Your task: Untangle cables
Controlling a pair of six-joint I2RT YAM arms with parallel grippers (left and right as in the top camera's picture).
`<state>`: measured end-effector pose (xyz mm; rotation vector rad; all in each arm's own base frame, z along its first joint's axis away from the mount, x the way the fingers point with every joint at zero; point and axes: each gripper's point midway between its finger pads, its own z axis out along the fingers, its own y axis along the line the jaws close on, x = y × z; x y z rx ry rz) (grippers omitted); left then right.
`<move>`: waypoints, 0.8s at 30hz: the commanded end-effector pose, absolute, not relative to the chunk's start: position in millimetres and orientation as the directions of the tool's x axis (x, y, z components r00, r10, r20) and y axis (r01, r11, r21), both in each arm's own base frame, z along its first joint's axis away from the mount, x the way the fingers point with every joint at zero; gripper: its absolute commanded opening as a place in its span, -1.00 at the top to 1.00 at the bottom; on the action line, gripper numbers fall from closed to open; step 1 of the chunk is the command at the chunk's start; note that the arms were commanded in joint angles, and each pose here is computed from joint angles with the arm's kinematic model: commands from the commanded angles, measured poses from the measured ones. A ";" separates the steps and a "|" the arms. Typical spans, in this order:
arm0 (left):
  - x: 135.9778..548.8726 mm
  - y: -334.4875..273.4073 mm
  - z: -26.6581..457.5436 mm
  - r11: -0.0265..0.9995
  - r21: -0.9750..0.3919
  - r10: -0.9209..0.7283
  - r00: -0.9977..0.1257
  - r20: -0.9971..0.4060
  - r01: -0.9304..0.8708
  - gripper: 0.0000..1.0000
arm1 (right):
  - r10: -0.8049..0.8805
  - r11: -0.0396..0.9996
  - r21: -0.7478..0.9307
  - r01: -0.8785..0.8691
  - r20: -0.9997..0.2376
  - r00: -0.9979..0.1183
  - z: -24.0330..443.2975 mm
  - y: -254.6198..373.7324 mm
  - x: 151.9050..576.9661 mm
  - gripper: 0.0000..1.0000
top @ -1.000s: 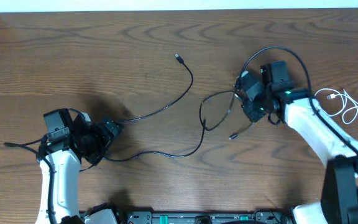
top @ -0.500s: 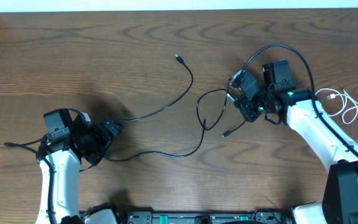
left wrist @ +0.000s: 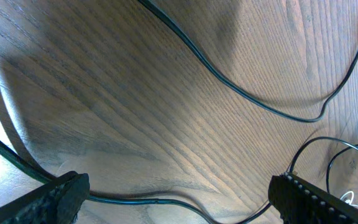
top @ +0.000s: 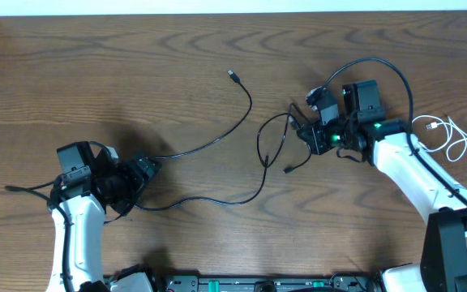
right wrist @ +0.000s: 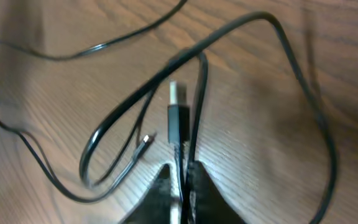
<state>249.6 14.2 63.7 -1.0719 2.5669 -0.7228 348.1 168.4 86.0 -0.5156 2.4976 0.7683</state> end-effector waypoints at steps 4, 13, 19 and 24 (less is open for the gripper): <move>254.4 14.4 70.4 0.614 -0.553 -0.709 -0.701 -0.072 -0.564 -0.96 | -0.060 0.743 0.569 -0.354 -0.469 -0.881 72.7 178.5 336.5 0.62; 254.4 14.3 70.5 0.613 -0.553 -0.709 -0.702 -0.071 -0.564 -0.96 | -0.055 0.655 0.640 -0.401 -0.490 -0.870 81.5 192.8 330.2 0.17; 254.4 14.4 70.4 0.614 -0.553 -0.709 -0.701 -0.072 -0.564 -0.96 | -0.051 0.654 0.648 -0.391 -0.478 -0.877 80.1 193.5 328.1 -0.43; 254.4 14.4 70.4 0.614 -0.553 -0.709 -0.701 -0.072 -0.564 -0.96 | -0.056 0.658 0.645 -0.388 -0.472 -0.880 77.3 194.2 325.6 -0.50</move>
